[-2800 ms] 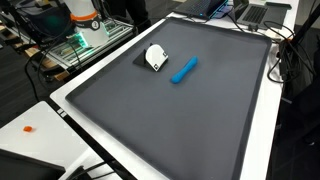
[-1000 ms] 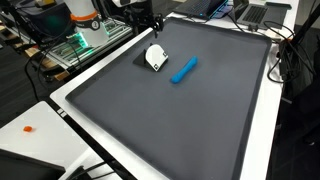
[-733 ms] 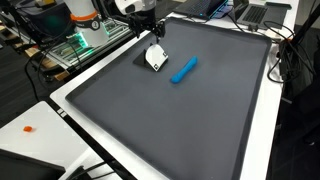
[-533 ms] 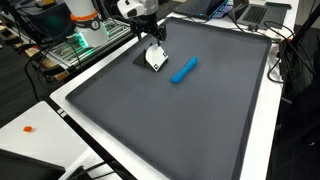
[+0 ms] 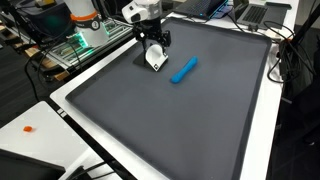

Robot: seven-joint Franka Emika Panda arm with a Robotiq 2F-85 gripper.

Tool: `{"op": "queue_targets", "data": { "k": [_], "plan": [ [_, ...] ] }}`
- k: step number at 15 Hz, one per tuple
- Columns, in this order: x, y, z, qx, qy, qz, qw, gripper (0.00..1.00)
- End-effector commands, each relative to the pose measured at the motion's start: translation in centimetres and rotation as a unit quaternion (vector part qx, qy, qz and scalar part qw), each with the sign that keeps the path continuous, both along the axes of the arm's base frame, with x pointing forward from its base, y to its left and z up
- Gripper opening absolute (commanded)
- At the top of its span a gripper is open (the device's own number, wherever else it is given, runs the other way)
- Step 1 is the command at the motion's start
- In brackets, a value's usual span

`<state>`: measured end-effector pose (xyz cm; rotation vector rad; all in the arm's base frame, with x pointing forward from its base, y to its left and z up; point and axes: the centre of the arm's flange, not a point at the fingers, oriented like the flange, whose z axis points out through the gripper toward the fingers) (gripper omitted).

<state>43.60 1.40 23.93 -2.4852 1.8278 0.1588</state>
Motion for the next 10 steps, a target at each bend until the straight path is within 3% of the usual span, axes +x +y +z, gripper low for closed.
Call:
{"op": "queue_targets", "data": {
  "k": [1, 2, 4, 5, 7, 10],
  "plan": [
    [0.04, -0.03, -0.48, -0.016, -0.014, -0.010, 0.9997, 1.00],
    [0.09, -0.08, -0.42, -0.018, -0.017, -0.011, 0.9996, 1.00],
    [0.16, -0.16, -0.27, -0.019, -0.021, -0.013, 0.9995, 0.88],
    [0.18, -0.17, -0.24, -0.019, -0.022, -0.014, 0.9995, 0.71],
    [0.23, -0.19, -0.22, -0.018, -0.023, -0.017, 0.9994, 0.66],
    [0.28, -0.19, -0.10, -0.017, -0.027, -0.022, 0.9993, 0.38]
  ]
}}
